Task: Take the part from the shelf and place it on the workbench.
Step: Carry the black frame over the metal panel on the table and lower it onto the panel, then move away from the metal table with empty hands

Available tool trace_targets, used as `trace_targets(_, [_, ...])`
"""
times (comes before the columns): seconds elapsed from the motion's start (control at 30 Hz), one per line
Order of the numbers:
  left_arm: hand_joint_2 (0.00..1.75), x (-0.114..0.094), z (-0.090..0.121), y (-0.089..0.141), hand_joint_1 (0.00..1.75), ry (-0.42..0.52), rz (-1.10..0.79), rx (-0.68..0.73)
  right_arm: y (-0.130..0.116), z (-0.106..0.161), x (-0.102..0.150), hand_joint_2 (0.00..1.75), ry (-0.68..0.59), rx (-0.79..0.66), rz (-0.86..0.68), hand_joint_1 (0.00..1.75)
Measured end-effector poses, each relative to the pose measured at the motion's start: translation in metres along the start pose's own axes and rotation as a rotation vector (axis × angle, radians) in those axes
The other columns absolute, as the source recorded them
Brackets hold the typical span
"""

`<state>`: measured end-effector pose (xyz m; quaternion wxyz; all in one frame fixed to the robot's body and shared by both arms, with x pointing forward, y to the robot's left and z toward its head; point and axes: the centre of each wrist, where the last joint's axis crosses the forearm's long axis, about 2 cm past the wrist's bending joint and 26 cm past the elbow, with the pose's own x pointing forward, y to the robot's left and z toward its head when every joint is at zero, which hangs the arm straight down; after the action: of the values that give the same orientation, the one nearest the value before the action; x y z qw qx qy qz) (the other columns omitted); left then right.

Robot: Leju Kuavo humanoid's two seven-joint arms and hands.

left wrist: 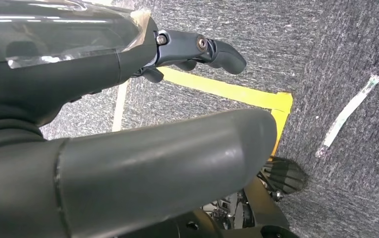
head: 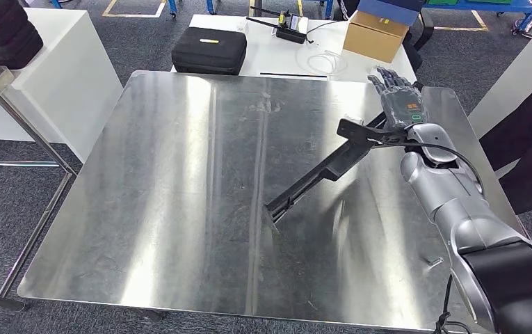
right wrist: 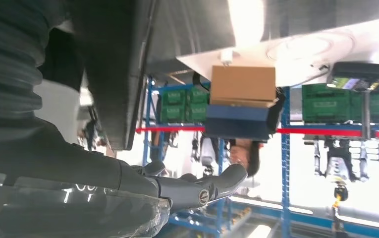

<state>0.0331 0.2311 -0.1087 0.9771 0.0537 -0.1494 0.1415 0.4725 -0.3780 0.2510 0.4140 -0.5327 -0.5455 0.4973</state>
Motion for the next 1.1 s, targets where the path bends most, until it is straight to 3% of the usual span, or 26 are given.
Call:
trace_targets(0.63, [0.00, -0.001, 0.001, -0.005, 0.00, 0.002, 0.016, -0.004, -0.023, -0.013, 0.018, 1.75, -0.076, -0.019, 0.231, 0.00])
trace_targets(0.87, [0.00, -0.001, 0.001, -0.005, 0.00, 0.003, 0.021, -0.004, -0.025, -0.014, 0.020, 1.75, -0.083, -0.022, 0.251, 0.00])
trace_targets(1.1, [0.00, 0.000, 0.001, -0.006, 0.00, 0.000, 0.010, -0.007, -0.030, -0.014, 0.016, 1.75, -0.091, 0.007, 0.381, 0.00])
